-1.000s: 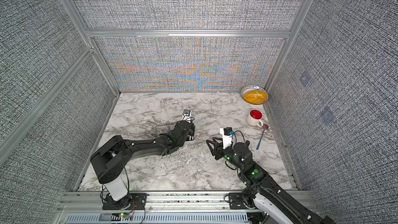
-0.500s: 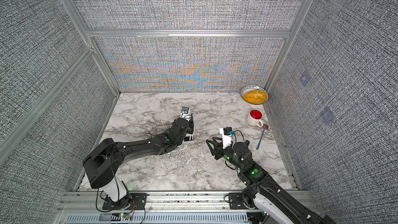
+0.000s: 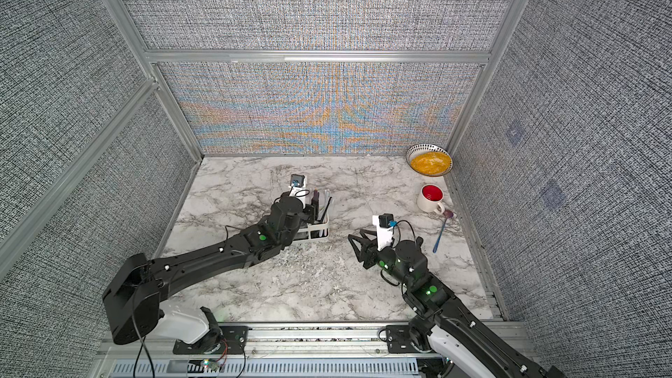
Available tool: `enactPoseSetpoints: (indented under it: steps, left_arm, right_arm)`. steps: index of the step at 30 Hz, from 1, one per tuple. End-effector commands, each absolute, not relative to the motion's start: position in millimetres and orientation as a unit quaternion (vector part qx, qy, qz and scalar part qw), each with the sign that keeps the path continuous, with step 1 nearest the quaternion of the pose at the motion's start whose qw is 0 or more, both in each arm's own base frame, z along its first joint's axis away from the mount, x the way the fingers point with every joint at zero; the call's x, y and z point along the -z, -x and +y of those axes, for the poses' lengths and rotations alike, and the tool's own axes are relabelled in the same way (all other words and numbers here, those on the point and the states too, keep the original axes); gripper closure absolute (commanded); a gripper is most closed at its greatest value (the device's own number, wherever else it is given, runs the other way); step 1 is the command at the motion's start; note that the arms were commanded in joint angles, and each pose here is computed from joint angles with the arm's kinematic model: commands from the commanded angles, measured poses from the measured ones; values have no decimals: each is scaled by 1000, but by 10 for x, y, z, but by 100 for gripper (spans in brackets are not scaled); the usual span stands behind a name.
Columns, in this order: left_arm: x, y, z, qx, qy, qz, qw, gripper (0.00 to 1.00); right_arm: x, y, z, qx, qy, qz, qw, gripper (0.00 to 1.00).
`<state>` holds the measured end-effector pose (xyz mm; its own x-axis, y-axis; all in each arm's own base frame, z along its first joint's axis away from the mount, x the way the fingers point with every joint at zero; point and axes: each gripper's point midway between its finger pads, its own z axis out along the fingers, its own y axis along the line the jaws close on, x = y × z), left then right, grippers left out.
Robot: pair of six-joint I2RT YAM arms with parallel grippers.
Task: Place the toothbrush into the toothbrush holder
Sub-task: Place the toothbrush in the toothbrush holder, then reset both arms
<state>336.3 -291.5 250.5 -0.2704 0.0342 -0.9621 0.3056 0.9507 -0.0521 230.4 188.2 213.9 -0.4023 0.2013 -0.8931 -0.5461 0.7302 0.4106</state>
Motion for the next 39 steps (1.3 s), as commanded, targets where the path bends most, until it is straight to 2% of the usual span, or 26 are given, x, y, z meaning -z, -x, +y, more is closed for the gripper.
enactPoseSetpoints:
  steps: [1,5,10,14,19,22,23,25,28,33,37,39]
  left_arm:
    - [-2580,-3301,-2767,102,-102,791,595,32]
    - [-2740,-3220,-2514,91,-71,788,605,25]
    - [-2742,-3180,-2085,28,-40,800,598,20]
    - [-2574,-3234,-1702,-16,-13,813,582,17]
    - [-2357,-3350,-951,-104,77,804,580,16]
    - [-2323,-3423,-625,-134,96,777,607,12]
    - [-2306,-3473,-580,-144,74,771,616,2]
    - [-2258,-3495,-337,-199,87,764,607,2]
    - [-2064,-3570,-53,-250,95,789,554,2]
    - [-1657,-3884,72,-193,91,796,567,1]
    - [-1608,-4008,33,-206,39,810,547,1]
    - [-1632,-3980,-17,-195,18,802,564,1]
  right_arm:
    - [-2223,-2355,1853,-342,107,753,552,46]
    - [-2235,-2411,1851,-329,106,757,554,44]
    - [-2235,-2559,1706,-276,90,771,566,40]
    - [-2179,-2829,1359,-203,43,789,578,19]
    - [-1995,-3216,770,-126,-30,810,572,8]
    - [-1879,-3386,355,-87,-84,809,575,7]
    - [-1845,-3426,199,-76,-105,805,579,7]
    - [-1790,-3469,-62,-61,-138,794,589,7]
    - [-1716,-3512,-313,-37,-155,775,611,7]
    - [-1455,-3609,-462,28,-133,778,614,7]
    - [-1285,-3699,-488,41,-126,773,620,6]
    - [-1264,-3781,-464,41,-114,783,610,6]
